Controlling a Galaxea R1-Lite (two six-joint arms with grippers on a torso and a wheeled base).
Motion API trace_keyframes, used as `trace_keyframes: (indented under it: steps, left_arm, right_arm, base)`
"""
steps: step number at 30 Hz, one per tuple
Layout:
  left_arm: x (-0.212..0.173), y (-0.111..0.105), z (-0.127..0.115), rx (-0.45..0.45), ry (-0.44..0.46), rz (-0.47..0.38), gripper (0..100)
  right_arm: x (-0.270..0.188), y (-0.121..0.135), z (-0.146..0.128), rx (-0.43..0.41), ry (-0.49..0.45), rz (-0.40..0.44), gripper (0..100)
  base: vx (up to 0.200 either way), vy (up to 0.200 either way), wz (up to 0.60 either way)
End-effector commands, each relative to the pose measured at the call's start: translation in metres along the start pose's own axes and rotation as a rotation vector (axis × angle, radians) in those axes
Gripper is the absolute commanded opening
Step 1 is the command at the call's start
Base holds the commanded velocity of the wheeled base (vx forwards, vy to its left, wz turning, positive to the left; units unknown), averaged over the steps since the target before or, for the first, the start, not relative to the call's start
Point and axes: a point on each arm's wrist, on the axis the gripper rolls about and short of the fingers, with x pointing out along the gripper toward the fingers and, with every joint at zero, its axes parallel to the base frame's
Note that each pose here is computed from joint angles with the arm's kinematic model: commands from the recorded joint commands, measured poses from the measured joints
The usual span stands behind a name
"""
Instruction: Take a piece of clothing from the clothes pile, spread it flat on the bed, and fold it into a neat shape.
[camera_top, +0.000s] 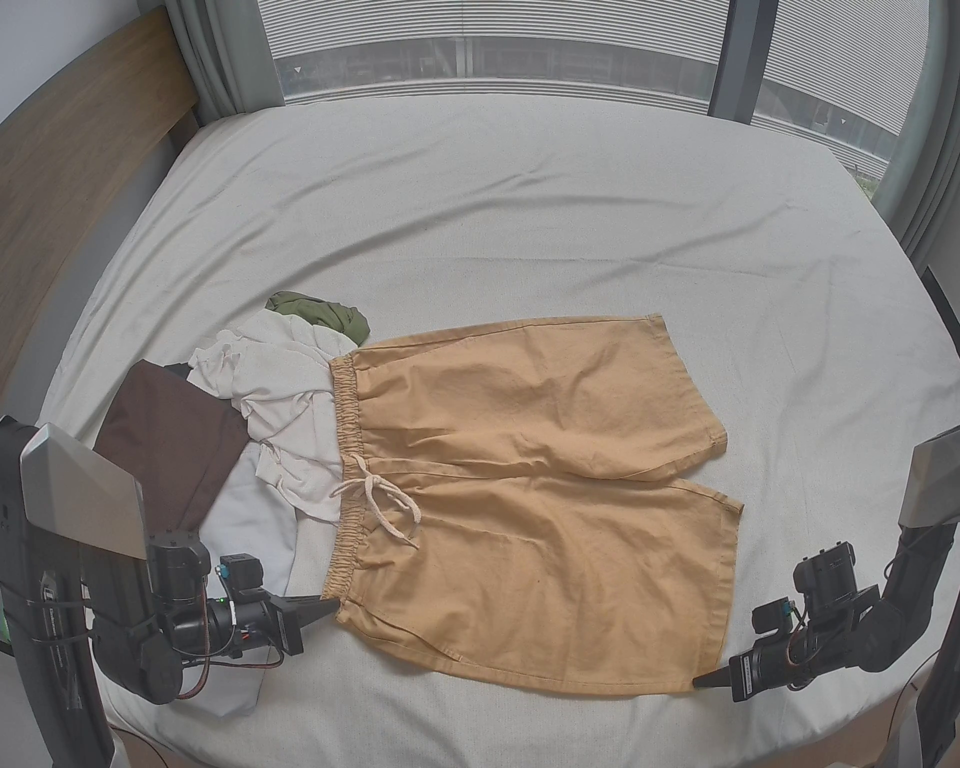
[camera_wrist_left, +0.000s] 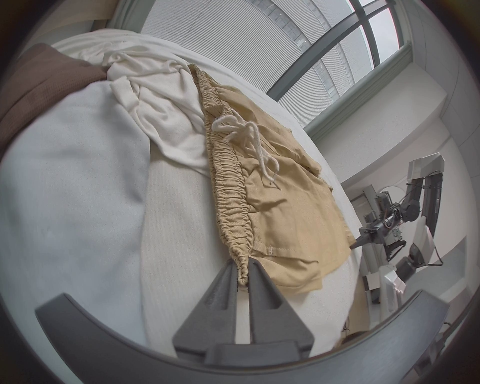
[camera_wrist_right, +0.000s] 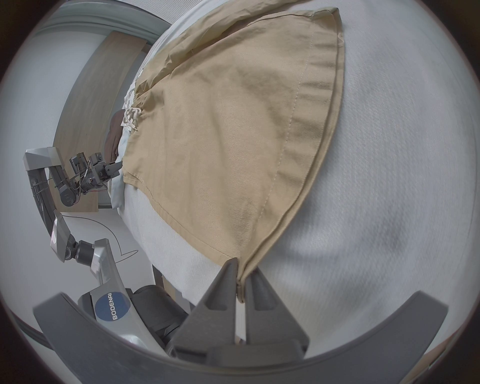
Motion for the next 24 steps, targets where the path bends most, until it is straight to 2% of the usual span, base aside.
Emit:
trace_keyframes:
  steps: [1, 16, 24]
  left_arm:
    - [-0.013, -0.008, -0.007, -0.027, 0.035, -0.007, 0]
    - [-0.027, -0.015, -0.031, -0.008, 0.15, 0.0, 0]
    - [-0.027, -0.016, -0.035, 0.005, 0.185, -0.01, 0]
  right_arm:
    - [-0.008, 0.005, -0.001, -0.008, -0.002, 0.002, 0]
    - [-0.017, 0.009, -0.013, -0.023, 0.077, -0.001, 0]
    - [-0.017, 0.01, -0.018, -0.039, 0.096, 0.002, 0]
  base:
    - [0.0, 0.0, 0.0]
    - [0.0, 0.0, 0.0]
    - [0.0, 0.0, 0.0]
